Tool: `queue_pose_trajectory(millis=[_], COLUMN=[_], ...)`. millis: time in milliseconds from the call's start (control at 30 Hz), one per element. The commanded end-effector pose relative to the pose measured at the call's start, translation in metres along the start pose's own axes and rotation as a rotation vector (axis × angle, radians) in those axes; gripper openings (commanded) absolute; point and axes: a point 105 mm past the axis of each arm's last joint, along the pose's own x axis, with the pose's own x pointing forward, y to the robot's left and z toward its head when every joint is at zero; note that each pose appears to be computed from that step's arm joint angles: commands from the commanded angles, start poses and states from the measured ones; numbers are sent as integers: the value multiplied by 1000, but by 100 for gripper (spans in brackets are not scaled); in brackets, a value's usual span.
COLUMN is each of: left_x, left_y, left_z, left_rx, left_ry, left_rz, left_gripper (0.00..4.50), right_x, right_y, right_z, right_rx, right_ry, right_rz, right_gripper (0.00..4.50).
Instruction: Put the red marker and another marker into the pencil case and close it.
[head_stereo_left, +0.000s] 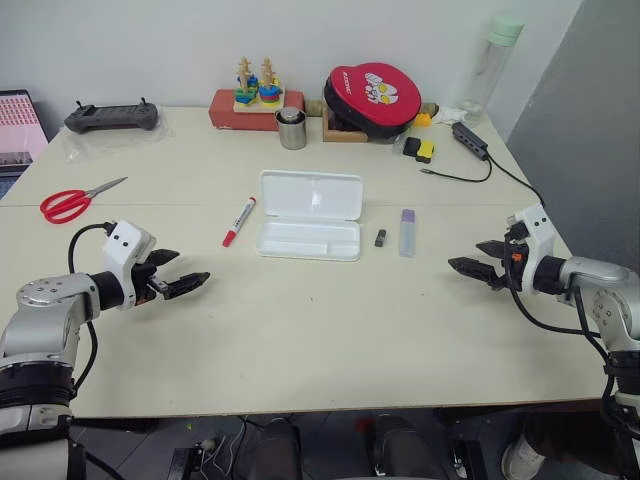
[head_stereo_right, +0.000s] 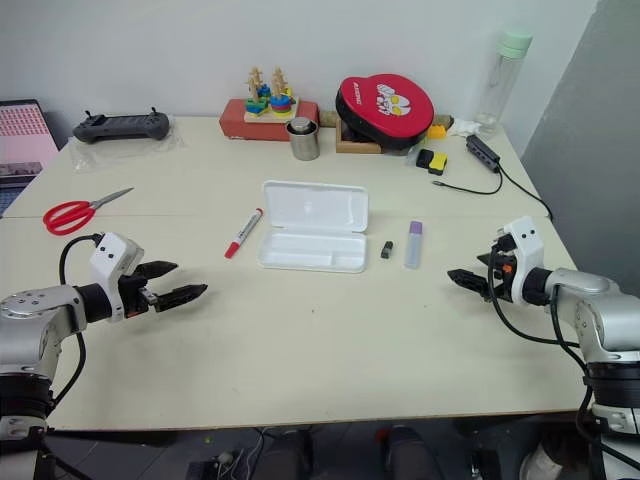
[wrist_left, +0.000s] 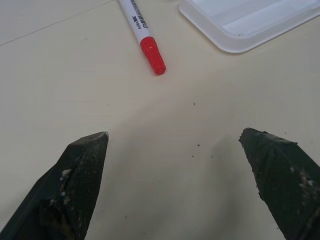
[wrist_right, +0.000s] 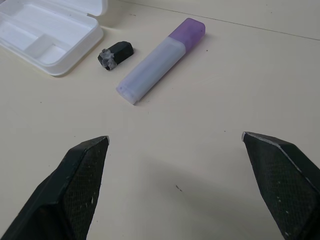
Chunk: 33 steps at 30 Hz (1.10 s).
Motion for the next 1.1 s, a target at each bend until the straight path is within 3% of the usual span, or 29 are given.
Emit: queue_pose_trajectory(millis=[33,133,400,700,1100], left_x=[-2,5,63,103,131], left_y=[3,-6,-76,-108,-110], left_z=[10,20,61,80,63], left_rx=[20,28,157,208,289], left_ry=[-30,-65,-128,-142,-48], left_rz=[10,-46,-362,-522,-524], left_gripper=[450,450,450,450,205], right_x=[-5,-8,-3,7,4], right_y=[2,13,98,133,137], right_z=[14,18,64,79,82], right_rx=[-45,-76,-220,-257,-250], right_ry=[-43,-77,-260,-308,-335], right_rz=[3,59,398,477,451], right_gripper=[449,449,449,449,450])
